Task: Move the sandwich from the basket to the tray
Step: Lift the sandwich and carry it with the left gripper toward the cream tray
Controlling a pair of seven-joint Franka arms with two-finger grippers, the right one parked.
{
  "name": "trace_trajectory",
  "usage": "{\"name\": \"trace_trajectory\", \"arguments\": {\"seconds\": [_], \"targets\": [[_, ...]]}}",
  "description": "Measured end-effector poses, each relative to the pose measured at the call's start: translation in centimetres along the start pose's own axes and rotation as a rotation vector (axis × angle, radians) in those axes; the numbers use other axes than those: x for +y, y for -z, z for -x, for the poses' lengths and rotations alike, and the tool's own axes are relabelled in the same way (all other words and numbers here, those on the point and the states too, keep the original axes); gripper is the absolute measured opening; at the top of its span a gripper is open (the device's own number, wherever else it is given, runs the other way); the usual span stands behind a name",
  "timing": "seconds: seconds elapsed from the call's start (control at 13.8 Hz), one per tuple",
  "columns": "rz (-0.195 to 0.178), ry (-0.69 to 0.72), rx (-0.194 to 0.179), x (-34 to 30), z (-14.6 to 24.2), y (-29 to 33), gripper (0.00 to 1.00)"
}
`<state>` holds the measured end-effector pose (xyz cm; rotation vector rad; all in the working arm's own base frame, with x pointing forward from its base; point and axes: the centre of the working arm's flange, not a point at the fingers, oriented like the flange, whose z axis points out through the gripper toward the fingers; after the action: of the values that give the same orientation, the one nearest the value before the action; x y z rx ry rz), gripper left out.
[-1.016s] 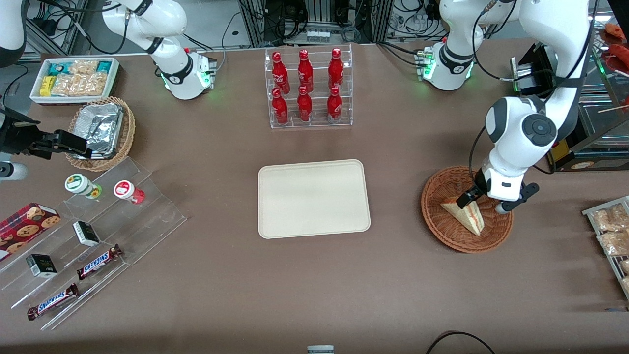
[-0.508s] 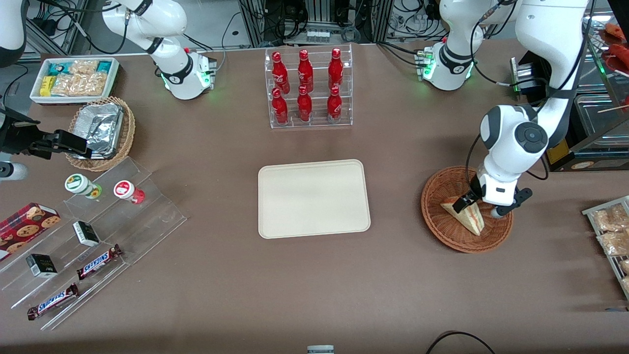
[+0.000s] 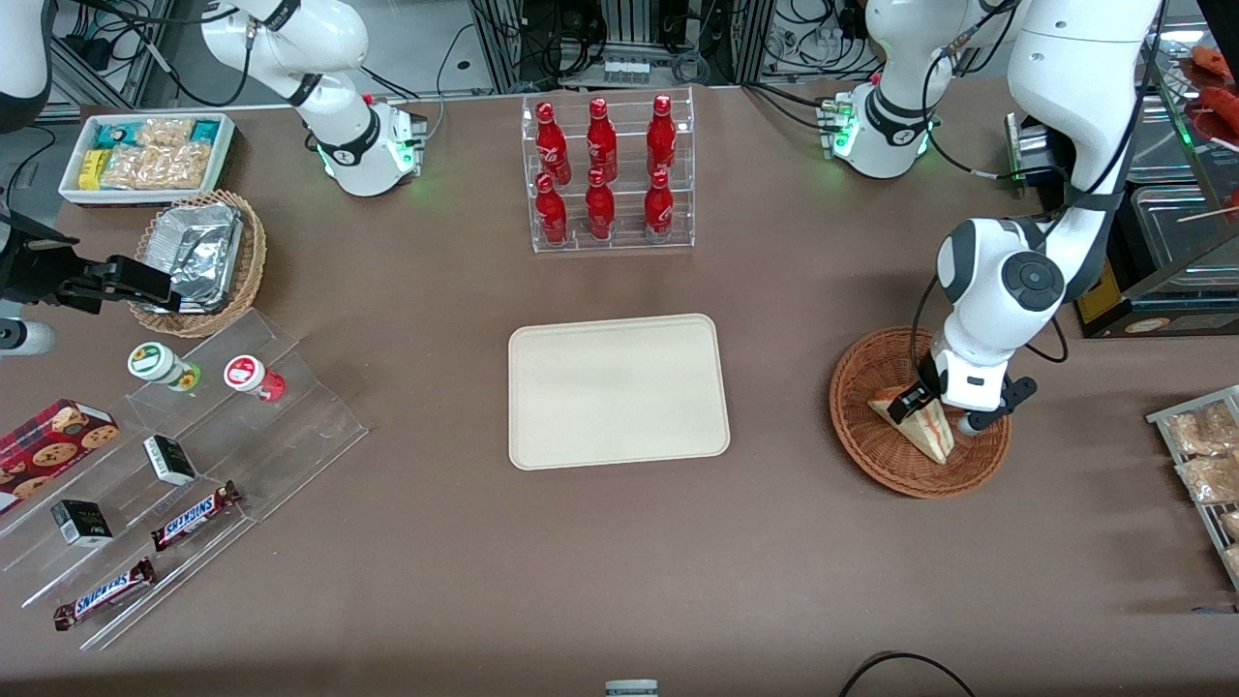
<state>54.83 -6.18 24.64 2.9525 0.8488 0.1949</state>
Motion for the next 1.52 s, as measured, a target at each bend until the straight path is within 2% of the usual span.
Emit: {"name": "trace_trajectory", "arguments": {"seconds": [0.07,0.22,0.51,0.73,0.87,1.09,1.52], "targets": [[0.001,0.000,0.002,0.0,0.0,0.1,0.51],[-0.007,-0.004,-0.008,0.3,0.0,0.7,0.39],[-0.045,-0.038,-0.046,2.1,0.5,6.6,0.31],[-0.056,-0.122,-0.062,6.2,2.9,12.4,0.19],[-0.063,-0.212,-0.081,10.6,6.2,15.0,0.19],[-0.047,-0.336,-0.087,16.7,12.6,16.1,0.19],[-0.044,-0.472,-0.127,26.3,24.0,12.6,0.19]]}}
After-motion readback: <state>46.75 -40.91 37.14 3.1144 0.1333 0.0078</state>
